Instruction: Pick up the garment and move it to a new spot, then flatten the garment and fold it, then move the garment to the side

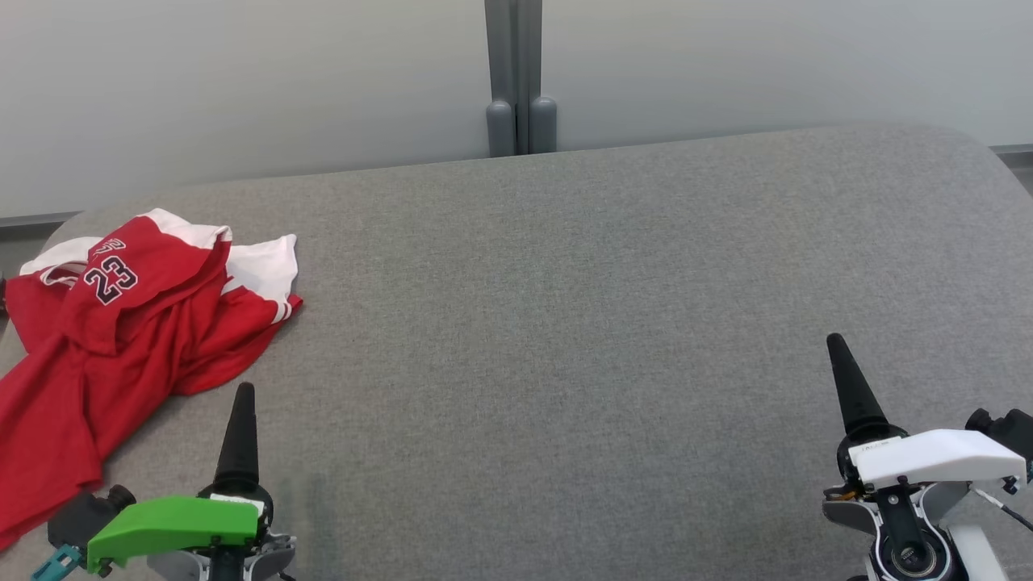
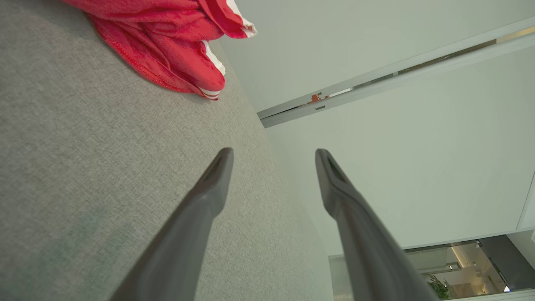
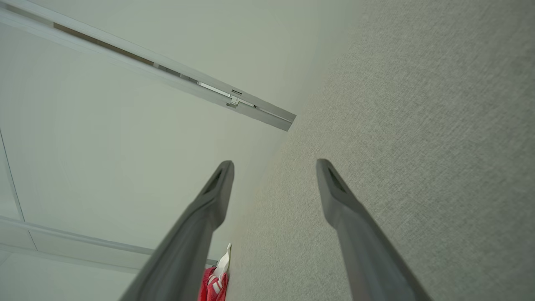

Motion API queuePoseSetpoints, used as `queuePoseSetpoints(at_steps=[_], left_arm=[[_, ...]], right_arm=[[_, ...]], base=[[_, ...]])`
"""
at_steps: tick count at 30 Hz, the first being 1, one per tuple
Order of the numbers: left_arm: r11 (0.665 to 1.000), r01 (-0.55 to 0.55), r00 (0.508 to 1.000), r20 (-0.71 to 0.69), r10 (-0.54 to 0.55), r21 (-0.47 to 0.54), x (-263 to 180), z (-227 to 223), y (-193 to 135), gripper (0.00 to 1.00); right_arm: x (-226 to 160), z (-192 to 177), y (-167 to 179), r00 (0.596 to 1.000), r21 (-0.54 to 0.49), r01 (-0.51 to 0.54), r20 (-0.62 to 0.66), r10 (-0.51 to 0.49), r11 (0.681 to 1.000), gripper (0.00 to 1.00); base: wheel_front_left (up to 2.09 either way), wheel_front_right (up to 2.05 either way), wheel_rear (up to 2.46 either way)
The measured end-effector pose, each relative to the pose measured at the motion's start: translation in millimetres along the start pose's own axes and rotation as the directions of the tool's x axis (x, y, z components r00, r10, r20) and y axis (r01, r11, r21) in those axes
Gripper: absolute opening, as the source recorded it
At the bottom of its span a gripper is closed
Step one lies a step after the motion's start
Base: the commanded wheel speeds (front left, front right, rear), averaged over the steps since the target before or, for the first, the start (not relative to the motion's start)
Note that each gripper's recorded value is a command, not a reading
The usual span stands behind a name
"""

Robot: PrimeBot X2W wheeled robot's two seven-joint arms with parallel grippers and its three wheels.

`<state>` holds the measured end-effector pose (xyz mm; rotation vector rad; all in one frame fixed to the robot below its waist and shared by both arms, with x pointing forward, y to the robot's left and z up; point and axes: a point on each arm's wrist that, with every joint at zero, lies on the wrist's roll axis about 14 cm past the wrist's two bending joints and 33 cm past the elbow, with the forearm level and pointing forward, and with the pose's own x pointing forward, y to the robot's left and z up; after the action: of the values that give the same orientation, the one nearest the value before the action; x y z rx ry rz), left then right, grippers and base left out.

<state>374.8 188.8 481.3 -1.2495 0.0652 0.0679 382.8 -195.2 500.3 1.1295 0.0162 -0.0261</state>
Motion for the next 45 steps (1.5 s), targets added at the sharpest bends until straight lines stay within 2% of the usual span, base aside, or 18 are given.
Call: queuePoseSetpoints(at_steps=[2, 3, 4, 6, 10, 20, 32, 35, 45], left_arm=[[0.995, 0.006, 1.000, -0.009, -0.005, 0.099, -0.2, -3.3, -2.0, 1.00], [0.995, 0.006, 1.000, -0.009, -0.005, 0.099, -0.2, -3.3, -2.0, 1.00], [0.983, 0.015, 1.000, -0.008, -0.013, 0.184, -0.3, -3.9, -4.4, 1.00], [0.982, 0.015, 1.000, -0.007, -0.014, 0.188, -0.3, -4.0, -4.5, 1.00], [0.961, 0.010, 1.000, -0.010, -0.007, 0.275, -2.0, -5.8, -2.4, 1.00], [0.882, 0.011, 1.000, -0.015, -0.005, 0.471, -3.8, -8.9, -1.0, 1.00], [0.790, 0.025, 1.000, -0.011, -0.023, 0.612, -6.2, -8.5, -2.9, 1.00], [0.756, 0.029, 1.000, -0.013, -0.027, 0.654, -7.7, -9.6, -2.5, 1.00], [0.673, 0.042, 0.999, -0.020, -0.040, 0.738, -9.9, -11.6, -2.1, 1.00]], right_arm=[[0.5, 1.0, 2.0, 1.000, -0.093, -0.007, 0.003, 0.007, 0.996, 1.00], [0.5, 1.0, 2.0, 1.000, -0.093, -0.007, 0.003, 0.007, 0.996, 1.00], [0.7, 1.3, 3.1, 1.000, -0.173, -0.010, 0.005, 0.012, 0.985, 1.00], [0.7, 1.4, 3.2, 1.000, -0.178, -0.011, 0.006, 0.012, 0.984, 1.00], [0.8, 1.2, 4.5, 1.000, -0.262, -0.016, 0.007, 0.018, 0.965, 1.00], [1.4, -2.3, 8.7, 0.999, -0.423, -0.036, -0.002, 0.039, 0.905, 1.00], [1.6, -2.9, 11.4, 0.998, -0.561, -0.050, -0.002, 0.059, 0.826, 1.00], [1.9, -6.3, 14.0, 0.997, -0.599, -0.063, -0.010, 0.071, 0.798, 1.00], [2.2, -10.4, 17.0, 0.996, -0.680, -0.082, -0.022, 0.092, 0.728, 1.00]], base=[[0.00, 0.00, 0.00], [0.00, 0.00, 0.00], [0.00, 0.00, 0.00], [0.00, 0.00, 0.00], [0.00, 0.00, 0.00], [0.00, 0.00, 0.00], [0.00, 0.00, 0.00], [0.00, 0.00, 0.00], [0.00, 0.00, 0.00]])
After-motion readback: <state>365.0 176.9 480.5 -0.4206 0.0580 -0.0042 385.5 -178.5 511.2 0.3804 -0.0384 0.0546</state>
